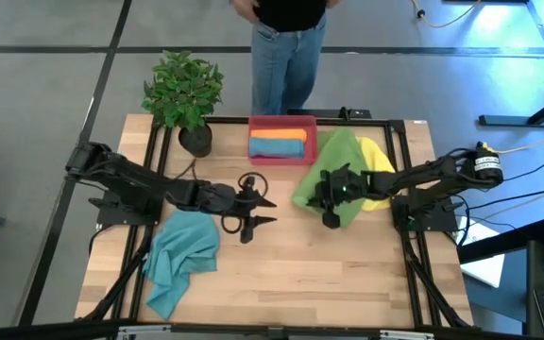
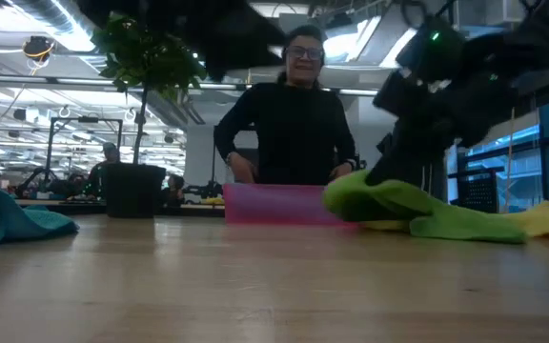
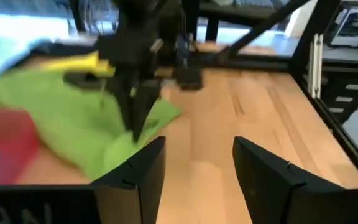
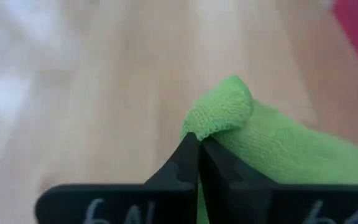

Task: Roll microfiber towels into tight, uniform cylinder then place into a basket
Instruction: Fold the green towel

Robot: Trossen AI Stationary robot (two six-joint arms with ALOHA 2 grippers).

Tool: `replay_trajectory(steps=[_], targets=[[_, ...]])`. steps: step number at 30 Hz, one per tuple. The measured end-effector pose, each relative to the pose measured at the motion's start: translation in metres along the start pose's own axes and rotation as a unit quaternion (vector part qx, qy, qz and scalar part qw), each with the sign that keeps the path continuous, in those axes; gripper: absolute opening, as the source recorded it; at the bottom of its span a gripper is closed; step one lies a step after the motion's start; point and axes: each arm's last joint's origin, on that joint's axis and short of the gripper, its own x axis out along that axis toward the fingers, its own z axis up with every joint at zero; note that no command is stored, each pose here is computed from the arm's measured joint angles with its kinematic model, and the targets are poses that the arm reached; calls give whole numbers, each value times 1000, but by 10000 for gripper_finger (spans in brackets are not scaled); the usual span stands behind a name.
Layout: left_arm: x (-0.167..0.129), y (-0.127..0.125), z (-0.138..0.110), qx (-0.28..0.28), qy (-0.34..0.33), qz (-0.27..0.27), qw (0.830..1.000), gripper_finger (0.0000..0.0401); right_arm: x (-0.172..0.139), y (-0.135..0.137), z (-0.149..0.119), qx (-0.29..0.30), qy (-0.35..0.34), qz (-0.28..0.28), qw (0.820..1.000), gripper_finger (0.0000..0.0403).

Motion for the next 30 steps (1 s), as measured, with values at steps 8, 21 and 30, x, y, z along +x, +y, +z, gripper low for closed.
replay_trajectory(steps=[8,21,30], targets=[[46,5,-41,-53,38,-18,998,174,1,56,-1,-94,-18,-20,995,6],[122,17,-49,-77,30,-59,995,205,5,101,-19,-187,-10,-53,981,7],[141,36,-61,-155,118,-63,979,205,17,104,-27,-195,4,-52,979,7]])
